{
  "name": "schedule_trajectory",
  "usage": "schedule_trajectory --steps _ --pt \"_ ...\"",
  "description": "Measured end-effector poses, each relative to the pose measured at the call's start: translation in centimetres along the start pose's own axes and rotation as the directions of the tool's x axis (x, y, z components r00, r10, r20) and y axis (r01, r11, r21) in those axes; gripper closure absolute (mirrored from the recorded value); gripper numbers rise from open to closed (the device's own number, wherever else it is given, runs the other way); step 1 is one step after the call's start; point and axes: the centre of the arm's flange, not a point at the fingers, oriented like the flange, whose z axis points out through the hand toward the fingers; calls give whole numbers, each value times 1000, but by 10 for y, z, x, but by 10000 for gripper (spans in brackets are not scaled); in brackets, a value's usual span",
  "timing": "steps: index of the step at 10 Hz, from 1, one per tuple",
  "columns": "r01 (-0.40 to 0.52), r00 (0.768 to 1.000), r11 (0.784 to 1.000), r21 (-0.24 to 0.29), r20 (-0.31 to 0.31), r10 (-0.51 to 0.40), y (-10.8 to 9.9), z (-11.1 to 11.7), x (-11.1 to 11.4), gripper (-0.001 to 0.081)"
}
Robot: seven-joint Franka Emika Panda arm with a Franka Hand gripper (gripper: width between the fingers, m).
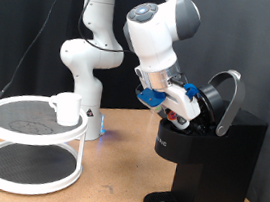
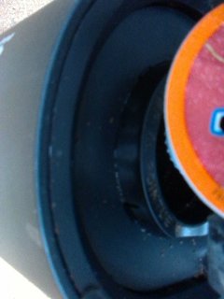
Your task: Make a cup of coffee with the keurig machine
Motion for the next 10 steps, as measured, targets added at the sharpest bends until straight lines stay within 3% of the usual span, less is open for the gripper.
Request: schedule_trajectory --steps 3,4,5,6,10 --pt "-14 1000 1000 1 -4 14 -3 4 1 424" --pt "-16 1000 1000 3 -3 16 -4 4 1 210" --pt "-16 1000 1000 4 3 16 -4 4 1 210" --pt "-12 1000 1000 1 18 12 -4 3 0 100" --pt "38 996 998 -59 80 -33 10 -26 -1 72"
